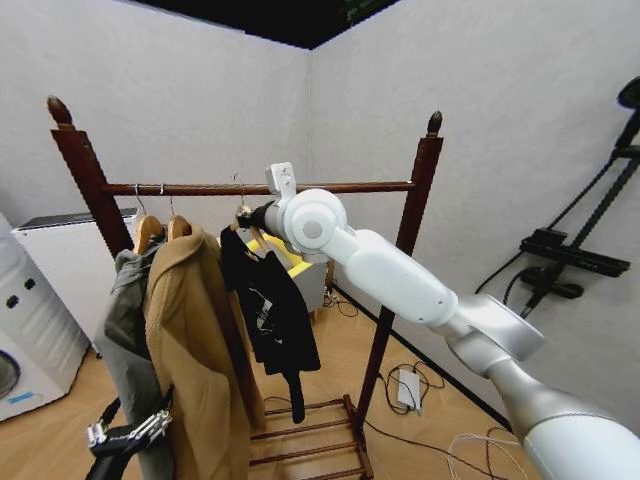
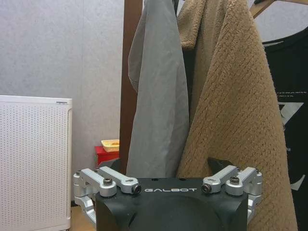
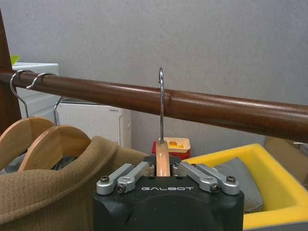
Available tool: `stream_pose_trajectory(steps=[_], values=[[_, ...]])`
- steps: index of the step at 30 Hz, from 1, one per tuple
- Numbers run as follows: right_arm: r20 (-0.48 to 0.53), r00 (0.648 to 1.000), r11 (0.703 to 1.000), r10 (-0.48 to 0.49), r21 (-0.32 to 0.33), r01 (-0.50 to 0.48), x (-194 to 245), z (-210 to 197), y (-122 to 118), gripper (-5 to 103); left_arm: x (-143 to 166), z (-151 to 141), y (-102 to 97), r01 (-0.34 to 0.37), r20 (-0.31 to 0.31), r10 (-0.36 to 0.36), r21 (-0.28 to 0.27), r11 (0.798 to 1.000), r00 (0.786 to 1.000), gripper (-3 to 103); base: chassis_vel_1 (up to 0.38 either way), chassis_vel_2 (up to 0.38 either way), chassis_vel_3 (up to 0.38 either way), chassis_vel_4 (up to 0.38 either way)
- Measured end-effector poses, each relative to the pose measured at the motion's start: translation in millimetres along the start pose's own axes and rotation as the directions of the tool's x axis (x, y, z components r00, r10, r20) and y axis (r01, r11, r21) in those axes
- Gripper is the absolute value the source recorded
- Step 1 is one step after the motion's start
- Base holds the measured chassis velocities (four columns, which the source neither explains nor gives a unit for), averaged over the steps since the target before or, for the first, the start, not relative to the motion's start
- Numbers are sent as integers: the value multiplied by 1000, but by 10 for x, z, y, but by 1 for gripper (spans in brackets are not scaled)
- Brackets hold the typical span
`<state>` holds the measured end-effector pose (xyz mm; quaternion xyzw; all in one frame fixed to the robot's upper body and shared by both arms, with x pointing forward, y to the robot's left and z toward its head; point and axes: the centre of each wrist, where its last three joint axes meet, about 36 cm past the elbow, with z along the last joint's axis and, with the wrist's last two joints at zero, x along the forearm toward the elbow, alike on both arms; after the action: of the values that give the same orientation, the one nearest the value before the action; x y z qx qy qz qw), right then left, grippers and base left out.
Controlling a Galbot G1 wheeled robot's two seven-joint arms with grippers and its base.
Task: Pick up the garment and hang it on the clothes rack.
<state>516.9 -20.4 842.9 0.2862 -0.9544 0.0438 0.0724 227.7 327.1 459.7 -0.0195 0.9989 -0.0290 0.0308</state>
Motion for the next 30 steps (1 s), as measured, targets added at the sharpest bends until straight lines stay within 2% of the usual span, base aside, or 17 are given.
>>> stream_pose_trajectory(steps=[20, 27, 30], values=[[-29, 999, 1000, 28, -4, -28, -109, 41, 36, 10, 0, 0, 0, 0, 0, 0, 0, 1000, 1000, 100, 0, 0, 0, 0], [-34, 999, 1000, 0, -15, 0, -94, 134, 7, 8, 0, 0, 0, 0, 0, 0, 0, 1000, 1000, 100, 0, 0, 0, 0], [-20, 999, 999, -44, -11, 43, -89, 139, -52, 18, 0, 0, 0, 0, 0, 0, 0, 1000, 1000, 100, 0, 0, 0, 0]])
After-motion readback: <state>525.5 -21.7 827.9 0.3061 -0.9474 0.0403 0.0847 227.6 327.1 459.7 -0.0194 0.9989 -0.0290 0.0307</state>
